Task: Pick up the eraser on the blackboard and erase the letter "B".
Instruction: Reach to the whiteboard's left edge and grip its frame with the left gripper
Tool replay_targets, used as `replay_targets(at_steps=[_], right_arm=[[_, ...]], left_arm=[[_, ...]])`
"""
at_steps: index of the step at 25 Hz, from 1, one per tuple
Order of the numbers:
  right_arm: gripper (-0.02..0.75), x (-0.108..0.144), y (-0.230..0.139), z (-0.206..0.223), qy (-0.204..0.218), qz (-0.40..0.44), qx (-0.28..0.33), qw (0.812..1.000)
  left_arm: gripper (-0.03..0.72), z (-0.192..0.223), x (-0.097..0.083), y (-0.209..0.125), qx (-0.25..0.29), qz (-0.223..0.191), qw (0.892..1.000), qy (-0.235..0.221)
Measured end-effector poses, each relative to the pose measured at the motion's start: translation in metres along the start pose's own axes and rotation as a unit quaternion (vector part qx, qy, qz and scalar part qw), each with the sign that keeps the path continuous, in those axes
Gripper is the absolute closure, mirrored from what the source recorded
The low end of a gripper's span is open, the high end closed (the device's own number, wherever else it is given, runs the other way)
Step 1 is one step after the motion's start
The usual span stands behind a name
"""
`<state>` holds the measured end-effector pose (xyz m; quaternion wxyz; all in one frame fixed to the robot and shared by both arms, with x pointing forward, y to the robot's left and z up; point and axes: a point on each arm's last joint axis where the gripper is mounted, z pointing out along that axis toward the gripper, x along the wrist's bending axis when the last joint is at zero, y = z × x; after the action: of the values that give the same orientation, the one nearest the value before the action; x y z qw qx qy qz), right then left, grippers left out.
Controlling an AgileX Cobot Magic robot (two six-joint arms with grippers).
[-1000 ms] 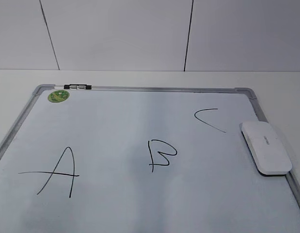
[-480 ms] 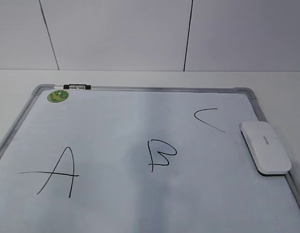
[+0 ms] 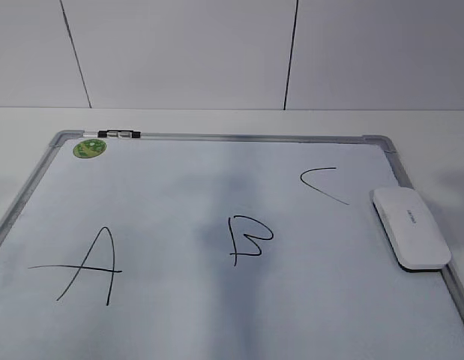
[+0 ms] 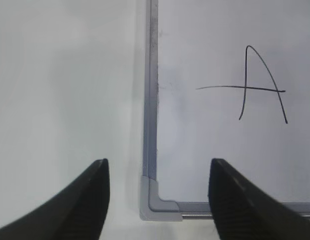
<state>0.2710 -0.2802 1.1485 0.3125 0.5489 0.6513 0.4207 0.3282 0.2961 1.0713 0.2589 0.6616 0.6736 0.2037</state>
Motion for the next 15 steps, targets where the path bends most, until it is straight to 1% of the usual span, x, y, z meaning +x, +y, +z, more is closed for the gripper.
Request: replay_targets(at_steps=[3,5,7,11,15], right_arm=[[0.15,0.005,0.011,0.012,0.043,0.003,0.018,0.999],[0.15,0.008,0.015,0.019,0.069,0.011,0.027,0.997],[0.151,0.009,0.018,0.028,0.086,0.022,0.041,0.995],[0.158,0.008,0.02,0.036,0.091,0.028,0.057,0.994],[0.161,0.007,0.02,0.039,0.089,0.027,0.061,0.994]], left_arm=[[0.158,0.021,0.0,0.012,0.034,-0.012,0.999,-0.008],[0.139,0.035,0.001,0.02,0.047,-0.018,0.999,-0.01],[0.132,0.047,0.001,0.027,0.053,-0.015,0.998,-0.013],[0.13,0.072,-0.001,0.041,0.081,-0.004,0.996,-0.031],[0.132,0.093,0.001,0.06,0.093,0.003,0.995,-0.033]])
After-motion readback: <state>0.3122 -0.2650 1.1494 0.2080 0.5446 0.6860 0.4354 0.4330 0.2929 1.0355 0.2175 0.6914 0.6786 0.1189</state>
